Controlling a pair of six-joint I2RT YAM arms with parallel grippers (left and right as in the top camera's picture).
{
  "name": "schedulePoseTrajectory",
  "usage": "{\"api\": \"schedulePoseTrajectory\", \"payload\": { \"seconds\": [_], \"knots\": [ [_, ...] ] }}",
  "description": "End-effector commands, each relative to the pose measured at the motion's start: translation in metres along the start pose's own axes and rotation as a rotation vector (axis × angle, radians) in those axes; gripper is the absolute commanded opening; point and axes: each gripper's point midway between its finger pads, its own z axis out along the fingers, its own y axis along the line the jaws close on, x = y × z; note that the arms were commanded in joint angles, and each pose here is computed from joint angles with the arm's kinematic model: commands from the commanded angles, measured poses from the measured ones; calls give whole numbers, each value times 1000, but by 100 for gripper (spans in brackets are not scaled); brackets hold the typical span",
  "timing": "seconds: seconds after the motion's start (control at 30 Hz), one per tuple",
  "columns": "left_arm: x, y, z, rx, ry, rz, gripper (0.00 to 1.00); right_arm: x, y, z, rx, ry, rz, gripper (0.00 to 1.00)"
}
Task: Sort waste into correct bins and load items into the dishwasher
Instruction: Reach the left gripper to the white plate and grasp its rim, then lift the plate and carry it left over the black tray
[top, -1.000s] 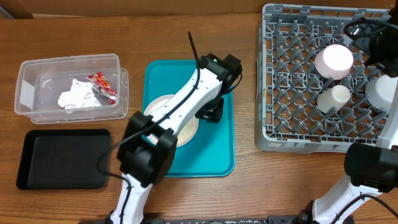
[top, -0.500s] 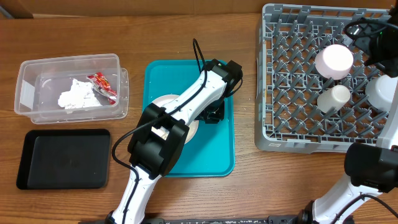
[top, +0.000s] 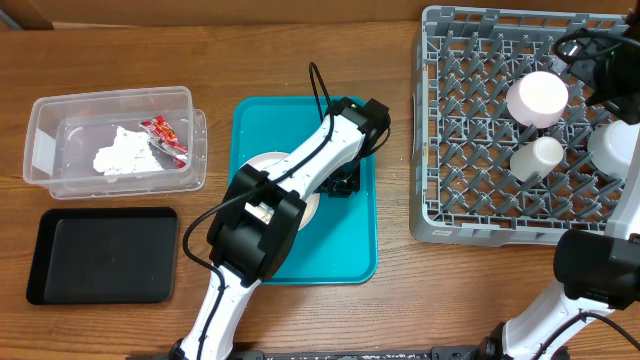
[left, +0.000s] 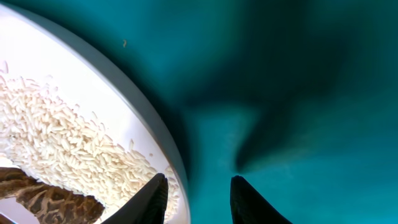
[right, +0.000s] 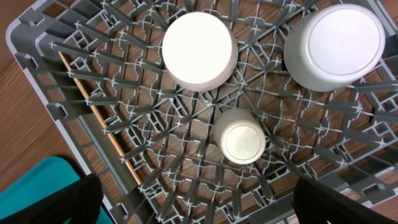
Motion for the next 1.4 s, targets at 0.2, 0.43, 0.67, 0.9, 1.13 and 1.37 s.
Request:
{"api": "schedulePoseTrajectory", "payload": {
  "seconds": [0.2, 0.43, 0.67, 0.9, 1.13, 1.37],
  "knots": [
    [0, 4, 17, -40, 1, -28, 28, -4, 0, -13, -9, -42, -6, 100],
    [3, 6, 20, -48, 13, -30, 23, -4, 0, -13, -9, -42, -6, 100],
    [4, 6, 19, -50, 16, -28, 7, -4, 0, -13, -8, -42, -6, 100],
    [12, 12, 15, -77, 46, -18, 4, -4, 0, -13, -8, -42, -6, 100],
    [15, 24, -9, -134, 50, -56, 4, -4, 0, -13, -9, -42, -6, 100],
    [19, 33, -48, -188, 30, -81, 4, -4, 0, -13, -8, -42, -6, 100]
  ]
}}
